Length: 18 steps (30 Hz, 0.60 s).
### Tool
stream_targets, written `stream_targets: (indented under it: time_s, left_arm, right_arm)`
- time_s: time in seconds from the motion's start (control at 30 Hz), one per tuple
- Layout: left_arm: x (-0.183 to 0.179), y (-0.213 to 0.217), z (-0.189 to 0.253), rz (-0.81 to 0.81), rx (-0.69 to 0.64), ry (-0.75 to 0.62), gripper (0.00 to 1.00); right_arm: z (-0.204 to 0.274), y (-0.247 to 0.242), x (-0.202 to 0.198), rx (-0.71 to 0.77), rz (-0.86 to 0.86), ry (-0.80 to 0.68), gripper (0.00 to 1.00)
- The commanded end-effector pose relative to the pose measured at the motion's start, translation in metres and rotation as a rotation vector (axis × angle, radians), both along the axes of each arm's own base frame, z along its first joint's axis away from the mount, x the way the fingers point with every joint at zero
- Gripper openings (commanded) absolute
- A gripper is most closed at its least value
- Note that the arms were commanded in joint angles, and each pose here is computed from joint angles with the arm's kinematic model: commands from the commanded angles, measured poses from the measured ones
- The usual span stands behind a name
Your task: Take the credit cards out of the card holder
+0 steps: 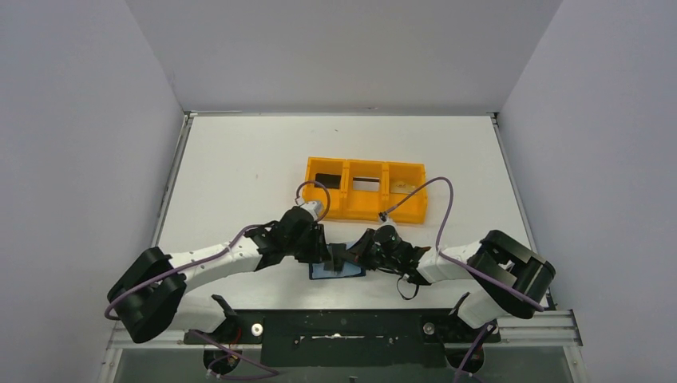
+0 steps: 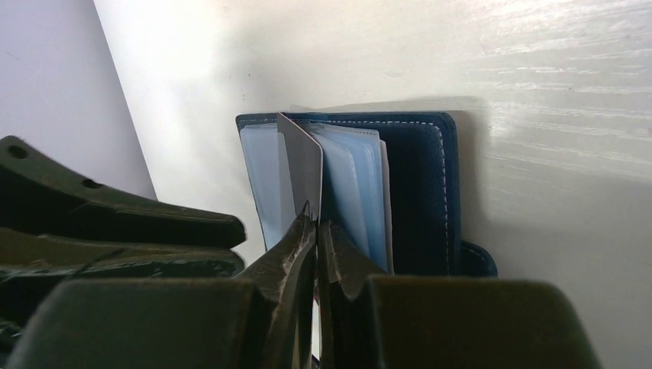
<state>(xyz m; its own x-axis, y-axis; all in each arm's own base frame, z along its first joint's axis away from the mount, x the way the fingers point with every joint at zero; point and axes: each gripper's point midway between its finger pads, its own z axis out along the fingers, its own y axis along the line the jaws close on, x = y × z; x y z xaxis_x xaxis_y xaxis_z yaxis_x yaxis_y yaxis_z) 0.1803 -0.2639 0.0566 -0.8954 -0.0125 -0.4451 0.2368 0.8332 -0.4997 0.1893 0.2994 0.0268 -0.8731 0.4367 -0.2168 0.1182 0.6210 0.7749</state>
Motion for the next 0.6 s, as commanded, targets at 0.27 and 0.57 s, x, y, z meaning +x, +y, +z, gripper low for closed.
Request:
stream_targets:
  time_s: [0.27, 0.57]
  left_arm:
    - [-0.013, 0.006, -0.048, 0.011, 0.079, 0.093, 0.15]
    - [-0.021, 0.015, -0.057, 0.008, 0.101, 0.112, 0.11]
  right_arm:
    - [-0.005, 0.001, 0.001, -0.002, -0.009, -0.002, 0.15]
    - [0.001, 0.013, 0.005, 0.076, -0.007, -0.022, 0.14]
